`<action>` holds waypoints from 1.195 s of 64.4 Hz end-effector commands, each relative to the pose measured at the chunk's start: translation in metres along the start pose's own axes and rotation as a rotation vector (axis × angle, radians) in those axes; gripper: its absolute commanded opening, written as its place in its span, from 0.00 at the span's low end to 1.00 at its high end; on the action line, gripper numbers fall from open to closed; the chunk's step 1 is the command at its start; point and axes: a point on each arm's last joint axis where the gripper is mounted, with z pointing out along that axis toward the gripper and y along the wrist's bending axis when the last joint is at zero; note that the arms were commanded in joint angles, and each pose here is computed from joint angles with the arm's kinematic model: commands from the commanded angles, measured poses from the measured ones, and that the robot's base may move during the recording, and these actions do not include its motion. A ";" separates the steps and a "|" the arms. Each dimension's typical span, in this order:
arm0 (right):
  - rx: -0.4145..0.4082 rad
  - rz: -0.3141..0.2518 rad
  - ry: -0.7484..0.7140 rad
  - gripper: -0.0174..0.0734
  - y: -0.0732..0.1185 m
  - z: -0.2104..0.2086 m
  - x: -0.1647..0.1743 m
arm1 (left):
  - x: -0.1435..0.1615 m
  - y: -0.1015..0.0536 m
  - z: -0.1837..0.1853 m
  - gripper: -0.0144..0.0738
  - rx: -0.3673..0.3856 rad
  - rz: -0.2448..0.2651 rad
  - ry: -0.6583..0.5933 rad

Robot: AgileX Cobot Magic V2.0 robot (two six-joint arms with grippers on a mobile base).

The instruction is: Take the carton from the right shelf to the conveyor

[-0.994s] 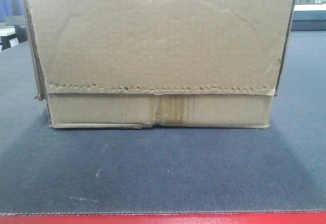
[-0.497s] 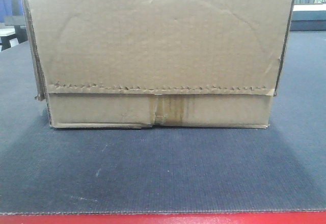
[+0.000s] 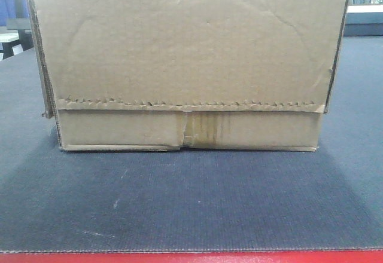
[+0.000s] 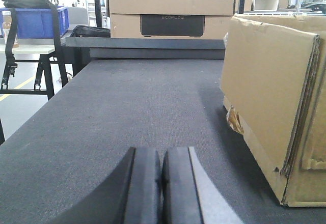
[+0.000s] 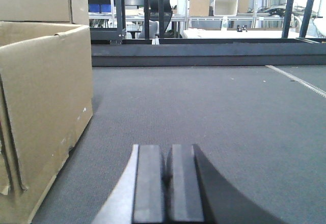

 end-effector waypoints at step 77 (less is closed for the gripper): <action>0.012 -0.008 -0.036 0.13 -0.001 0.000 -0.003 | -0.003 0.000 -0.001 0.18 -0.003 -0.003 -0.034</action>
